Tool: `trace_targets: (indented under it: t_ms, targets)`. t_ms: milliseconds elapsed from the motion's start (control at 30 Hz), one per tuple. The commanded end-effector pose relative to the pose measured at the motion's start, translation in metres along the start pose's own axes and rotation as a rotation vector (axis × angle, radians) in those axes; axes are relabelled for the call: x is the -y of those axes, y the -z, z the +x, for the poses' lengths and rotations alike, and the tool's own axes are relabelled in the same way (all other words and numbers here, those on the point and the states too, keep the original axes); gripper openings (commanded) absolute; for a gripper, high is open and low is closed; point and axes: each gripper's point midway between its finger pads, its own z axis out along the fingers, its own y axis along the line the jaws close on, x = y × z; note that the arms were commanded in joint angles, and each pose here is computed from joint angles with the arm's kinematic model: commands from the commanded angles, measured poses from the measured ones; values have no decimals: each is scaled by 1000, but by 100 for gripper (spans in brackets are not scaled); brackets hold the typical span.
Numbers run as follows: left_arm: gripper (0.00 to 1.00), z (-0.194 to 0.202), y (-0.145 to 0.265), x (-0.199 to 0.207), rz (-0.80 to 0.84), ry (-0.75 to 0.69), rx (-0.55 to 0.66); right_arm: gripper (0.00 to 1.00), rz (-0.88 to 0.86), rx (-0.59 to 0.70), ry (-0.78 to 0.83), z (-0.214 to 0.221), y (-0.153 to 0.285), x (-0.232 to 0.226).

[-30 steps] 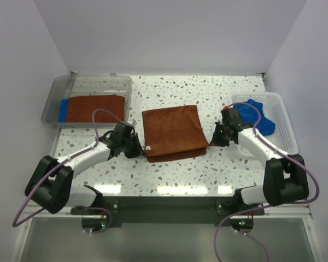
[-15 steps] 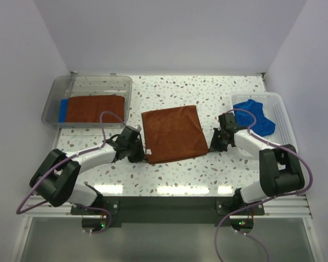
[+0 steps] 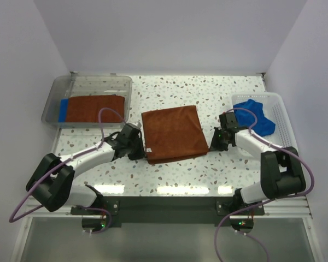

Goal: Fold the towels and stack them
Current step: Fold the towel

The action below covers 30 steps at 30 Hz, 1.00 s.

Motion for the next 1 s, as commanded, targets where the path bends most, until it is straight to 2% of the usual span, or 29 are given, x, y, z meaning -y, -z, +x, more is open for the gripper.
trace_targets:
  t_ms: [0, 267, 600, 767, 833, 967]
  targets:
    - [1, -23, 18, 14, 3, -9, 68, 0, -12, 97, 16, -27, 24, -11]
    - [1, -12, 22, 17, 9, -7, 42, 0, -26, 118, 18, -22, 40, -11]
    - [3, 26, -7, -4, -37, -6, -42, 0, 2, 38, 5, 6, 11, -1]
    - [8, 42, -13, 0, -38, -28, -84, 0, 54, 36, 22, 10, 3, 7]
    - [15, 47, -11, 0, -47, -34, -91, 1, 67, 34, 27, 10, 5, 9]
    - [35, 51, 1, -12, -96, -26, -80, 22, 73, 58, 57, 6, 20, 10]
